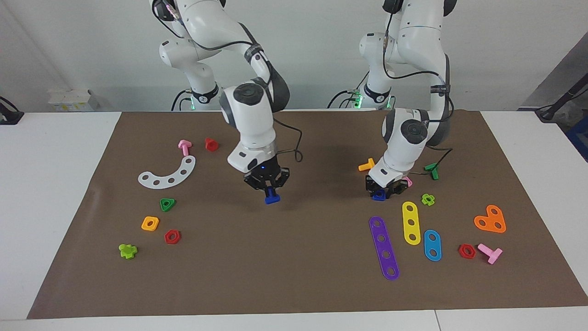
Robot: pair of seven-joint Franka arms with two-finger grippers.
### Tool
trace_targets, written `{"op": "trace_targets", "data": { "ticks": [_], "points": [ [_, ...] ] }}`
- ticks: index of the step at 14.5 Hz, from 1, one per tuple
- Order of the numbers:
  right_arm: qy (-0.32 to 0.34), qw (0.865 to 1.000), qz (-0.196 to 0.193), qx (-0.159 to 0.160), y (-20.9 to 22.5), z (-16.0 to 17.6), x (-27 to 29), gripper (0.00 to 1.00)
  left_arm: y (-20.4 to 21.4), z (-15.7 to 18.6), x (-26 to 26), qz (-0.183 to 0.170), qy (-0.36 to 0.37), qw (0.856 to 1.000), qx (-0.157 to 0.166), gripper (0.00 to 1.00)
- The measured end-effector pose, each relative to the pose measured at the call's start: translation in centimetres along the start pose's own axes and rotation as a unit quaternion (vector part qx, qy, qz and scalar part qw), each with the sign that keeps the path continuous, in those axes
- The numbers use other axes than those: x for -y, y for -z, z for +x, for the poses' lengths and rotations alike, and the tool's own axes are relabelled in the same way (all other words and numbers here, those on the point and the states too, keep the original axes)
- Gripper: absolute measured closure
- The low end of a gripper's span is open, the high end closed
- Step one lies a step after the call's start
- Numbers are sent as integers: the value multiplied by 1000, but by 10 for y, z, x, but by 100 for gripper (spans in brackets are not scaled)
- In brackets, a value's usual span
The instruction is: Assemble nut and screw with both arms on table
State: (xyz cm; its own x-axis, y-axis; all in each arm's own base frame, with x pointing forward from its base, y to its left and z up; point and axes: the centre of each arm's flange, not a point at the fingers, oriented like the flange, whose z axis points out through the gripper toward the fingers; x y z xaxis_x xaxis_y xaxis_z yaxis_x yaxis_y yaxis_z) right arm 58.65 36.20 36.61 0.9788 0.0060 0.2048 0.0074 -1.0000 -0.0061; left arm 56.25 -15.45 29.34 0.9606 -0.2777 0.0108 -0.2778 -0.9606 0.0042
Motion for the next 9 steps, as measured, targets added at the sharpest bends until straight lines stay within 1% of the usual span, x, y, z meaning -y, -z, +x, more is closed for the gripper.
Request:
{"op": "trace_targets", "data": {
  "ticks": [2, 4, 6, 9],
  "points": [
    [-5, 1000, -5, -7, -25, -8, 18, 81, 1, 1, 1, 0, -2, 1000, -2, 54],
    [-4, 1000, -9, -2, -40, -10, 18, 81, 9, 7, 4, -9, 12, 1000, -13, 54],
    [-4, 1000, -13, 2, -47, -11, 17, 81, 25, 20, 5, -33, 40, 998, -21, 54],
    [-2, 1000, -13, 3, -49, -13, 19, 81, 57, 44, 0, -45, 77, 996, -19, 54]
  ]
}}
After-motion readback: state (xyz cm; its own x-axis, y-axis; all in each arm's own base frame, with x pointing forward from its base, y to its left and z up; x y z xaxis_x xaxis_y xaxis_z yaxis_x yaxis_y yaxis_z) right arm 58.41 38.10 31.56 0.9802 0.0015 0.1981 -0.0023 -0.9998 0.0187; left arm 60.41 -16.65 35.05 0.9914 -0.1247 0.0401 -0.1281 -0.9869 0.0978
